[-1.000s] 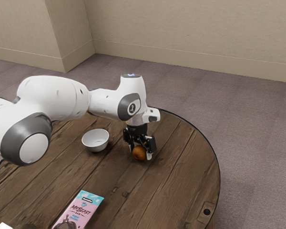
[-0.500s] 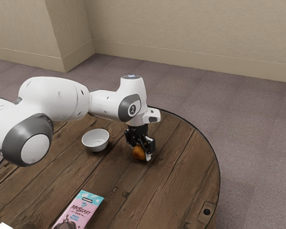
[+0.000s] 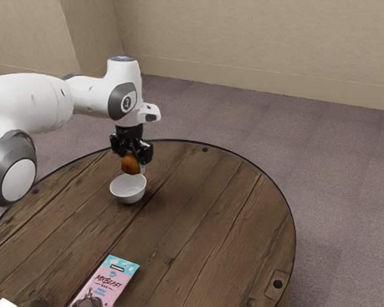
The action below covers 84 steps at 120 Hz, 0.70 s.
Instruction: Place the pear in the bowl.
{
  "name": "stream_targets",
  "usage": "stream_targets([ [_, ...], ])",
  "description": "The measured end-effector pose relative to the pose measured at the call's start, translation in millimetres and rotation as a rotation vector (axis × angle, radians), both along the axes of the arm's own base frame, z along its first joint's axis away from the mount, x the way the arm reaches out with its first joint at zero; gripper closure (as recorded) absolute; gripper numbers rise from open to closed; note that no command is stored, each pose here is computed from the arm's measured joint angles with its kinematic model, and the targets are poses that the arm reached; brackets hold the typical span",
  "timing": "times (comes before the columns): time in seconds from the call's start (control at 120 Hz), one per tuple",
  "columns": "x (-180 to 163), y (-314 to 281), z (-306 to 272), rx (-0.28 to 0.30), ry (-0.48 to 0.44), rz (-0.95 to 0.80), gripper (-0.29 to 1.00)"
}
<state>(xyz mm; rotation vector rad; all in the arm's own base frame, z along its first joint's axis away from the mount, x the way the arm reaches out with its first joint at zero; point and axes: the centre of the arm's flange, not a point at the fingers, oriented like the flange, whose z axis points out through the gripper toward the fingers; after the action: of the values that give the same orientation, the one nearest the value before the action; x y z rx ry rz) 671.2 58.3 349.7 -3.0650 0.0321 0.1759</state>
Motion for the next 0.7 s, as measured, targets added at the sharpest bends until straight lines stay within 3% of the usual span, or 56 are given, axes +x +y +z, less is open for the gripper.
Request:
stream_targets([
  [0.275, -4.9, 16.7, -21.5, 0.013, 0.04, 0.034, 0.33],
  [0.558, -3.8, 17.1, -22.4, 0.008, 0.036, 0.035, 0.1],
  [0.608, -3.1, 15.6, -5.7, 0.005, 0.019, 0.03, 0.08],
  [0.7, -7.3, -6.5, 91.6, -0.015, -0.063, -0.028, 0.05],
])
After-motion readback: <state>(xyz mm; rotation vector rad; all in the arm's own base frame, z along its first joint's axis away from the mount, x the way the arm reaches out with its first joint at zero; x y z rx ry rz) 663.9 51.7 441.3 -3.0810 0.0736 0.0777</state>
